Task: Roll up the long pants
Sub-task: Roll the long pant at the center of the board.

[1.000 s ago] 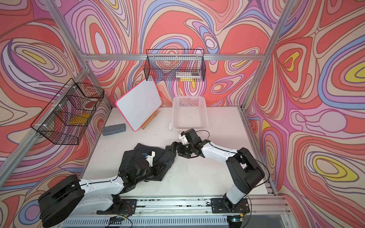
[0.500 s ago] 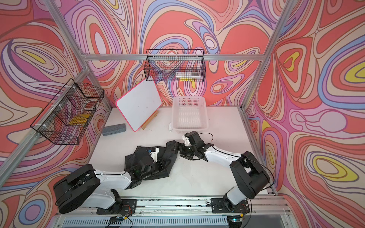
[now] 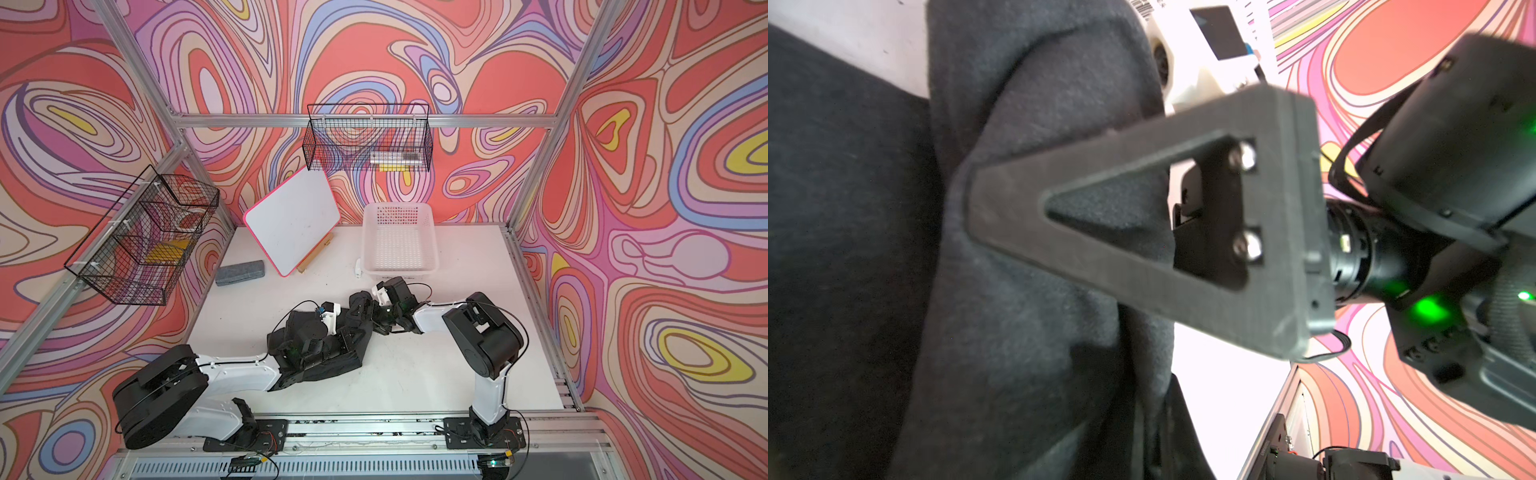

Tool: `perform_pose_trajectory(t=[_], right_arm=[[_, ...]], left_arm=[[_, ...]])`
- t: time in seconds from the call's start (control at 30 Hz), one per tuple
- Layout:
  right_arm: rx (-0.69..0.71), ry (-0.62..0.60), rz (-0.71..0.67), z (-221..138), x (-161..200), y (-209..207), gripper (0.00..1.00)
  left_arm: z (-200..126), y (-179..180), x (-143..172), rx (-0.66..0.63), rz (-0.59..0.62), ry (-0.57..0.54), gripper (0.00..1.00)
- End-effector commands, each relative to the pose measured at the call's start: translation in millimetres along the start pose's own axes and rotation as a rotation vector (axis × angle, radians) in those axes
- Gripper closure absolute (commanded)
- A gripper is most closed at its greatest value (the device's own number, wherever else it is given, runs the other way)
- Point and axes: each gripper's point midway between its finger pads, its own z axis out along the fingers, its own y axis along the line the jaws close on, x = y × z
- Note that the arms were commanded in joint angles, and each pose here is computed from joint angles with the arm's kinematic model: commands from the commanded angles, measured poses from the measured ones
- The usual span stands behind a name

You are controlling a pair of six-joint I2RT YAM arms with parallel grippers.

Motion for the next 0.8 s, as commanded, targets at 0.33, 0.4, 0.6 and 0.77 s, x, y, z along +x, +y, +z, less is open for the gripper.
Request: perform_pose_trajectory(t=[0.33, 0.4, 0.6, 0.77], right_arm=[[0.384, 0.114, -0.230, -20, -19, -18, 0.85], [0.499, 0.158, -0.269, -25, -22, -32, 0.88], [0.673, 0.196, -0.429, -35, -31, -27, 0.88], [0.842, 0.276, -0.613, -24, -17, -21, 0.82]], left_arm=[[-41, -16, -42, -0.144, 0.050, -0.005, 0.51], [-67, -12, -57, -0.190, 0.042, -0.050, 0.51], [-127, 45, -66, -0.387, -0.079, -0.114, 0.53], [-120, 70, -57, -0.476, -0.163, -0.077, 0.55]])
